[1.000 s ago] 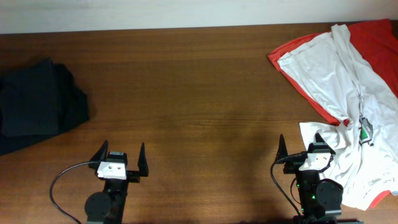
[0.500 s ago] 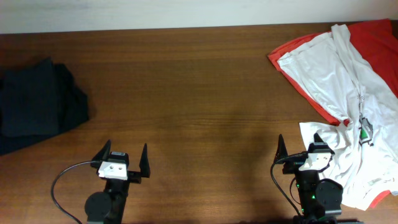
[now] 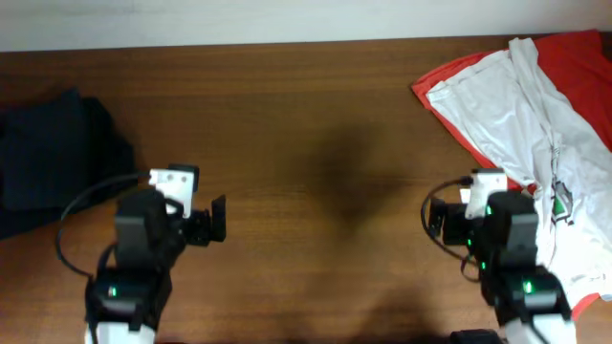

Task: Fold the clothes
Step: 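Reach the right gripper to the white T-shirt and grasp its edge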

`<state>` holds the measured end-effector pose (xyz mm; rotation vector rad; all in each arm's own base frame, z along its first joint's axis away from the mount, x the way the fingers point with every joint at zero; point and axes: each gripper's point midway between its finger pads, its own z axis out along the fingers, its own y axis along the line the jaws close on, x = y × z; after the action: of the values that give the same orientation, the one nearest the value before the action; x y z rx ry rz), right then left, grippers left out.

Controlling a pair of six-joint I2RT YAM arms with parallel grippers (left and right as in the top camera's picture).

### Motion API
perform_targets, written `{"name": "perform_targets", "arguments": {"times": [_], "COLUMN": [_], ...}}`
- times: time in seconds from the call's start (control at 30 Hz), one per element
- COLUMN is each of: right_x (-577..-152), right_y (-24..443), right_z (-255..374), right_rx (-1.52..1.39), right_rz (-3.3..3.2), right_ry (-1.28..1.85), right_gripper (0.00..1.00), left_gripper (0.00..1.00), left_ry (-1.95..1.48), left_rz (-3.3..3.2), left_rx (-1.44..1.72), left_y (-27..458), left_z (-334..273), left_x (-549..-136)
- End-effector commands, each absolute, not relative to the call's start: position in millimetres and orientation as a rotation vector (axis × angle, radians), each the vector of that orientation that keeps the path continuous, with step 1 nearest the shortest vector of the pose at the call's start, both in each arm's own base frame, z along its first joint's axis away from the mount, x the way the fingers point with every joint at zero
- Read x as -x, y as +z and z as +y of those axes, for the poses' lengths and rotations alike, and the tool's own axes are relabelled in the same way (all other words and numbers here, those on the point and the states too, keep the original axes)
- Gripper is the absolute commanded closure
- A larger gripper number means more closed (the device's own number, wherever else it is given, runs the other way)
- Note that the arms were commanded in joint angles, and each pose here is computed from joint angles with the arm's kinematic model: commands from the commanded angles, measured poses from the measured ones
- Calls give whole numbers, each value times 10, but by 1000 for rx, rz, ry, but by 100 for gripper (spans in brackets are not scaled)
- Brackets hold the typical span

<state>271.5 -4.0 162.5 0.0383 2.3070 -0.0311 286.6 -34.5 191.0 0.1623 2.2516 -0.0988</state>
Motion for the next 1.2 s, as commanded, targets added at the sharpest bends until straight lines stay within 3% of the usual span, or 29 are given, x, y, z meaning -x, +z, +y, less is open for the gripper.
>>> {"name": "perform_targets", "arguments": {"times": [0.0, 0.03, 0.1, 0.17, 0.3, 0.4, 0.57, 0.67, 0.7, 0.8, 0.93, 1.07, 1.17], "right_x": [-2861, -2896, -2776, -2612, -2490, -2565, -2611, -2596, -2604, -2624, -2897, -3285, -3537], "right_y": [1637, 1545, 1154, 829, 300, 110, -68, -127, -118, -88, 468, 1732, 2638], "right_z": [87, 57, -469, -687, -913, -928, -953, -956, -957, -962, -1024, -1193, -1088], "right_rx": [-19, -43, -525, -762, -913, -916, -919, -922, -921, -921, -911, -892, -571], "right_rz": [2385, 2416, 2521, 2611, 2763, 2785, 2804, 2820, 2817, 2812, 2735, 2562, 2480], "right_ry": [70, 56, -157, -218, -288, -294, -311, -321, -320, -318, -299, -181, -66], "right_gripper": [1, 1, 1, 1, 0, 12, 19, 43, 66, 96, 96, 96, 96], "left_gripper": [1, 1, 1, 1, 1, 1, 1, 1, 1, 1, 1, 1, 1], "left_ry": [-114, -114, -114, -114, -114, -114, -114, -114, -113, -114, -109, -90, -60], "left_rz": [2286, 2297, 2318, 2319, 2318, 2318, 2318, 2318, 2318, 2318, 2317, 2315, 2311], "left_rx": [-151, -151, -151, -151, -151, -151, -151, -151, -151, -151, -149, -141, -128], "left_y": [1938, 1909, 1862, 1861, 1861, 1861, 1862, 1862, 1863, 1863, 1863, 1868, 1875], "left_z": [-354, -353, -352, -352, -352, -352, -352, -352, -351, -352, -345, -318, -275], "left_x": [-2949, -2954, -2943, -2941, -2943, -2943, -2943, -2943, -2944, -2943, -2945, -2954, -2966]}}
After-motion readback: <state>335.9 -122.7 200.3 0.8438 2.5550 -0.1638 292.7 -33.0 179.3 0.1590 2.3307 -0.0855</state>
